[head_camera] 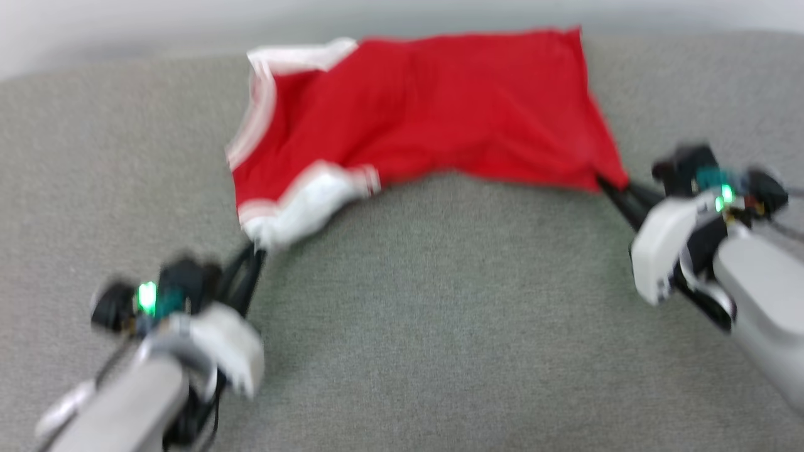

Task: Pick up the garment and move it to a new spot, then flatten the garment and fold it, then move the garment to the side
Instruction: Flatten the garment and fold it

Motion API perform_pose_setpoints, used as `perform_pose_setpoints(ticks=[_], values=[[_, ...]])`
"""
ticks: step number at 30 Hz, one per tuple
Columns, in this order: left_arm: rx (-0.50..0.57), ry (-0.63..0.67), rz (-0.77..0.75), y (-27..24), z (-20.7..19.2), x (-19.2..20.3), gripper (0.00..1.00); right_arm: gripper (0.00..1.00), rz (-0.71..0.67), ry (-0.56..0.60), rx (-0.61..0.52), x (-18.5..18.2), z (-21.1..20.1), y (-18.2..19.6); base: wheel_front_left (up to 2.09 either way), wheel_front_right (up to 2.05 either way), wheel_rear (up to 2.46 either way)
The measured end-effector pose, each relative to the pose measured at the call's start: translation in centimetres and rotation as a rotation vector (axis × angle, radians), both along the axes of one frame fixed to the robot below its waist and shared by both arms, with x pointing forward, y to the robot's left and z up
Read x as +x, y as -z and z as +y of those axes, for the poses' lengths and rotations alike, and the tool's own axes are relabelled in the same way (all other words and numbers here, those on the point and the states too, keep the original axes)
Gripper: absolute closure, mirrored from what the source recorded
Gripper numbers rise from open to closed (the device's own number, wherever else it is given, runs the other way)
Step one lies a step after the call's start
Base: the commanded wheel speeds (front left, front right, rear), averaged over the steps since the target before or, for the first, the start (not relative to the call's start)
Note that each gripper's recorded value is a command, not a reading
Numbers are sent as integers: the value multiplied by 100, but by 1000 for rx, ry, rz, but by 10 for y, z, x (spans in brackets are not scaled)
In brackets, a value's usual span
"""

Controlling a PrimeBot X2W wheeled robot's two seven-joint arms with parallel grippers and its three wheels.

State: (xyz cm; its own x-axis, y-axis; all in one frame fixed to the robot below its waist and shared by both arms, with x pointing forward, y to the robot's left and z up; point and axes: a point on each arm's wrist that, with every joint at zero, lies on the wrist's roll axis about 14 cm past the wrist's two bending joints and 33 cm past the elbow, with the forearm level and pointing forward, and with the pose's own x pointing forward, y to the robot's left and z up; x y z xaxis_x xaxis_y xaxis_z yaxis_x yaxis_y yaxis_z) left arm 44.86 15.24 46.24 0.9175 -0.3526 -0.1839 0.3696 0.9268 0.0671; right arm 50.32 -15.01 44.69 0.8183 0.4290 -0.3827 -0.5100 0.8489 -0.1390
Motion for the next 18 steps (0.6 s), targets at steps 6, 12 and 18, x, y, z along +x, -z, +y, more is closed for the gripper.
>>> perform_pose_setpoints(ticks=[6, 12, 18], values=[[-37, -39, 111, 19, 4, -70, 100, 100, 58, 27, 11, -52, -23, 9, 0, 0, 0], [-78, -100, 198, 31, 8, -128, 100, 100, 120, 65, 31, -108, -47, 24, 0, 0, 0], [-120, -149, 261, 36, 8, -173, 100, 100, 189, 109, 78, -160, -61, 40, 0, 0, 0]])
